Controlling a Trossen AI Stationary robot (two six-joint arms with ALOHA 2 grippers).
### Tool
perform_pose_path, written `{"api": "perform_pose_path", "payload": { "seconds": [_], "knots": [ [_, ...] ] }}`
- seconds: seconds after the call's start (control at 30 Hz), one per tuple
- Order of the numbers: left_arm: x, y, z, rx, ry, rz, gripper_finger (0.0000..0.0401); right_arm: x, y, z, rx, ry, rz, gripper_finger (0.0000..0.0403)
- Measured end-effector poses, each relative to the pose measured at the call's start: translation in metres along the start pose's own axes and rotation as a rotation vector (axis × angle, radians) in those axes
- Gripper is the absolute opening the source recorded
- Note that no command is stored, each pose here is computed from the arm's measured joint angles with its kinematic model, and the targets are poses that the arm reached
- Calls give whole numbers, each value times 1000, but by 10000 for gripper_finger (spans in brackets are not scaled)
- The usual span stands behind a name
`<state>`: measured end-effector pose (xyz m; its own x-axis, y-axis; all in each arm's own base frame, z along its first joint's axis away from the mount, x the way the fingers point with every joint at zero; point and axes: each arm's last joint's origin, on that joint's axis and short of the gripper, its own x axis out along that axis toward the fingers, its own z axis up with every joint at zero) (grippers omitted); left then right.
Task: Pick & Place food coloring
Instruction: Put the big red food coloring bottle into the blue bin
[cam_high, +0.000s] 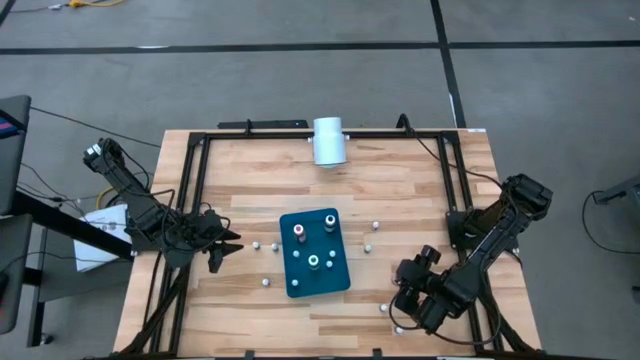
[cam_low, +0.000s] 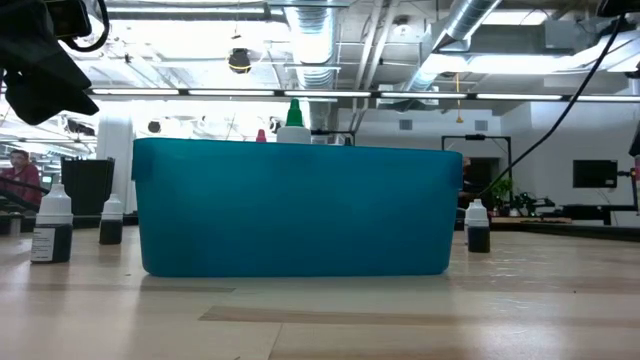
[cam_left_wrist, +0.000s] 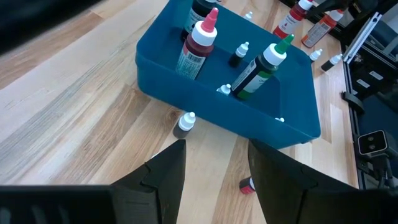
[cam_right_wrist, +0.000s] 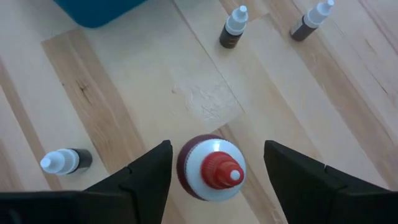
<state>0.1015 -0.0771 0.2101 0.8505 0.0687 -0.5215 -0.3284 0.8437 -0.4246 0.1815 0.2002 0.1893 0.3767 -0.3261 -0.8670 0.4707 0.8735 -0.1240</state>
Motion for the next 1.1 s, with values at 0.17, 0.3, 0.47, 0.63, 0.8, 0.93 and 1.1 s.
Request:
{"api": "perform_pose_path", "payload": {
  "seconds": [0.17, 0.3, 0.47, 0.63, 0.8, 0.93, 1.1],
  "knots": [
    [0, 0, 0, 2, 0, 0, 165, 0, 1, 0, 4, -2, 6, 220],
    [0, 0, 0, 2, 1, 0, 165, 0, 1, 0, 4, -1, 6, 199],
    [0, 0, 0, 2, 1, 0, 165, 0, 1, 0, 4, 1, 7, 171],
    [0, 0, 0, 2, 1, 0, 165, 0, 1, 0, 4, 14, 11, 147],
    [0, 0, 0, 3, 1, 0, 165, -1, 1, 0, 7, 12, 16, 124],
    [0, 0, 0, 3, 1, 0, 165, -1, 2, 0, 9, 13, 18, 117],
    [0, 0, 0, 3, 0, 0, 165, -1, 2, 0, 9, 15, 18, 124]
  ]
}}
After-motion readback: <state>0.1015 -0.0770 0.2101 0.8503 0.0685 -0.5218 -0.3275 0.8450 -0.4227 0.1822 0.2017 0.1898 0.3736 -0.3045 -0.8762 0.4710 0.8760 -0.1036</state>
